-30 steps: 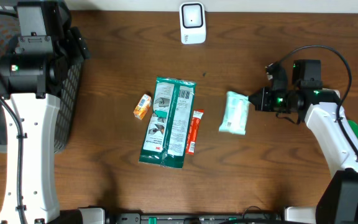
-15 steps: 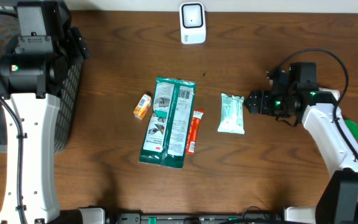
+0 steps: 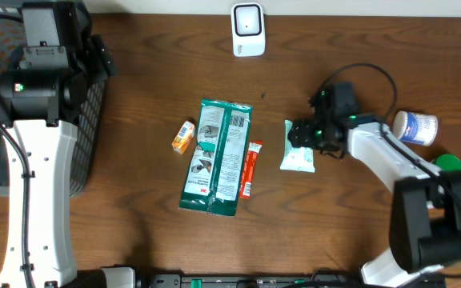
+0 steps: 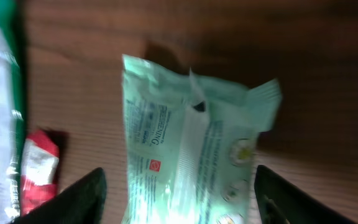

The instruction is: Scan the item barcode

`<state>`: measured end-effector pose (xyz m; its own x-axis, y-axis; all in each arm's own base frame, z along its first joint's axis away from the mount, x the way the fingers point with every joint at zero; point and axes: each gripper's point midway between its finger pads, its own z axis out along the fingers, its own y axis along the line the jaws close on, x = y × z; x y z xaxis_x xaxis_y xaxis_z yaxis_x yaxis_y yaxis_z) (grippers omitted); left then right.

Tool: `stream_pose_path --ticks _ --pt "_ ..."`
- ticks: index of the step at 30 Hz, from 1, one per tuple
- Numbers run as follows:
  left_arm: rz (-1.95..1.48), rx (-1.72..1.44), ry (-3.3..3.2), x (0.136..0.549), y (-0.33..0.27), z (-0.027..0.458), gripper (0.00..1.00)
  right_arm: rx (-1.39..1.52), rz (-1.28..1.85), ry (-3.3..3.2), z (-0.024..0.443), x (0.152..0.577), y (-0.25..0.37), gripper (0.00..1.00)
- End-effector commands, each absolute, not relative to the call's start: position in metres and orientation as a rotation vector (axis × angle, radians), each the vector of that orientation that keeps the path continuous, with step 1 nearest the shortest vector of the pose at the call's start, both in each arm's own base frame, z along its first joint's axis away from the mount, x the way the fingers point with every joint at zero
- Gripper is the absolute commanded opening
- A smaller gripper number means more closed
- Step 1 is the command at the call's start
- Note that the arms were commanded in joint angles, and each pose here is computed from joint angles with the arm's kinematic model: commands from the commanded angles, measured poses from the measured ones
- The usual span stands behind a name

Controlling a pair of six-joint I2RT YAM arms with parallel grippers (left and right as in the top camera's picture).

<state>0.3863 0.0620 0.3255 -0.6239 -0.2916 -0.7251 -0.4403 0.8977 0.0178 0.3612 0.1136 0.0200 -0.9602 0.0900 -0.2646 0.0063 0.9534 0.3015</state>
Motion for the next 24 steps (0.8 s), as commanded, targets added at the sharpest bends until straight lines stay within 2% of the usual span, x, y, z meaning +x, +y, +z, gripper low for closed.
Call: stream_pose_path --ticks 1,5,9,17,24 --pt "0.267 -0.535 2.272 0.386 0.066 0.328 0.90 0.126 0.405 2.893 -0.002 0.352 0.117 0.61" --pt "0.266 -0.535 2.272 0.386 0.066 0.328 0.90 0.134 0.397 2.928 -0.014 0.348 0.116 0.33" --pt "0.266 -0.535 2.272 0.386 0.066 0.328 0.90 0.153 0.463 2.883 0.003 0.356 0.115 0.01" --pt "0.266 -0.534 2.272 0.386 0.066 0.328 0.90 0.099 0.665 2.709 0.077 0.363 0.105 0.01" --pt "0.266 -0.535 2.272 0.386 0.066 0.328 0.90 -0.239 0.949 2.476 0.151 0.342 0.128 0.01"
